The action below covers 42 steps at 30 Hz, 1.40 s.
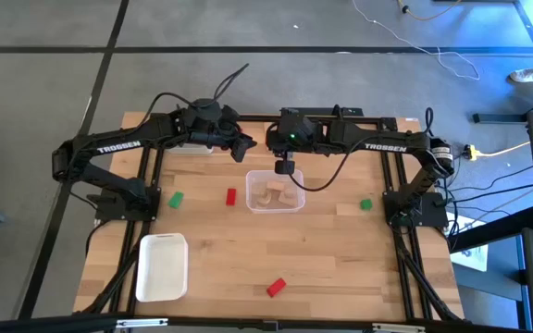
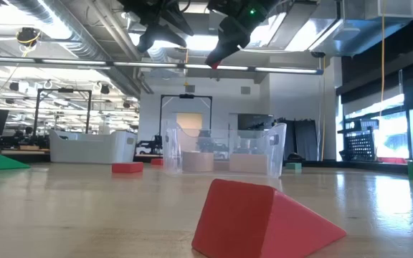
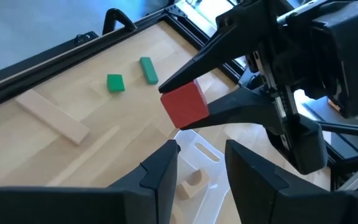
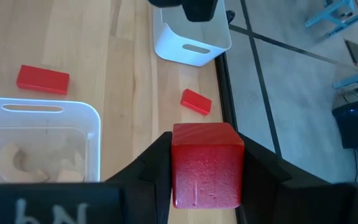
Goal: Sort & place blocks by color
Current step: Put the red block into the gray bin
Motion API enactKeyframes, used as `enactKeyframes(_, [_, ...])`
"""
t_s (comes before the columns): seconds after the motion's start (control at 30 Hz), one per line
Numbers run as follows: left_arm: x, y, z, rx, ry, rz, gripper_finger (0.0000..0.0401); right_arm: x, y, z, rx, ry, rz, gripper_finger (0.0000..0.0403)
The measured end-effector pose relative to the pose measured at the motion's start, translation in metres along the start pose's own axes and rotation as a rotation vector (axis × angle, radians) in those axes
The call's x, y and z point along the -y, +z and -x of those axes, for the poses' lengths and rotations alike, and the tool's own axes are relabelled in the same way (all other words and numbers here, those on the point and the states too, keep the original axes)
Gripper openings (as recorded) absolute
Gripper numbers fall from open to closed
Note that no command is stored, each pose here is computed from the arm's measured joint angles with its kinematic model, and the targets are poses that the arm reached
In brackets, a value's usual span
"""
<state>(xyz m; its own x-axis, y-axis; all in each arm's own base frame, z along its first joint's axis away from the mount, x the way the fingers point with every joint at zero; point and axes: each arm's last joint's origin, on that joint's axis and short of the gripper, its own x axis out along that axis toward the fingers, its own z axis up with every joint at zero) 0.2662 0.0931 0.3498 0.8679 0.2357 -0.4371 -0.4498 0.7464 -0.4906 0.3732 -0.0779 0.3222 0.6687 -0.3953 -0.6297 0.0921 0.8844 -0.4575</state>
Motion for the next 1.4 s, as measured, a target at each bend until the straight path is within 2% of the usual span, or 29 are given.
enactKeyframes(0.57, [-0.0001, 0.0, 0.0, 0.002, 0.003, -0.004, 0.0126, 0.0, 0.0, 0.0, 0.0, -0.001, -0.002, 0.013])
enactKeyframes(0.8, [-0.0015, 0.0007, 0.0002, 0.026, 0.05, -0.062, 0.0126, -0.0001, 0.0, 0.0, 0.0, 0.002, -0.003, 0.013])
enactKeyframes(1.4, [-0.0015, 0.0009, 0.0002, 0.029, 0.052, -0.081, 0.0126, -0.0011, 0.0004, 0.0001, 0.013, 0.033, -0.003, 0.013])
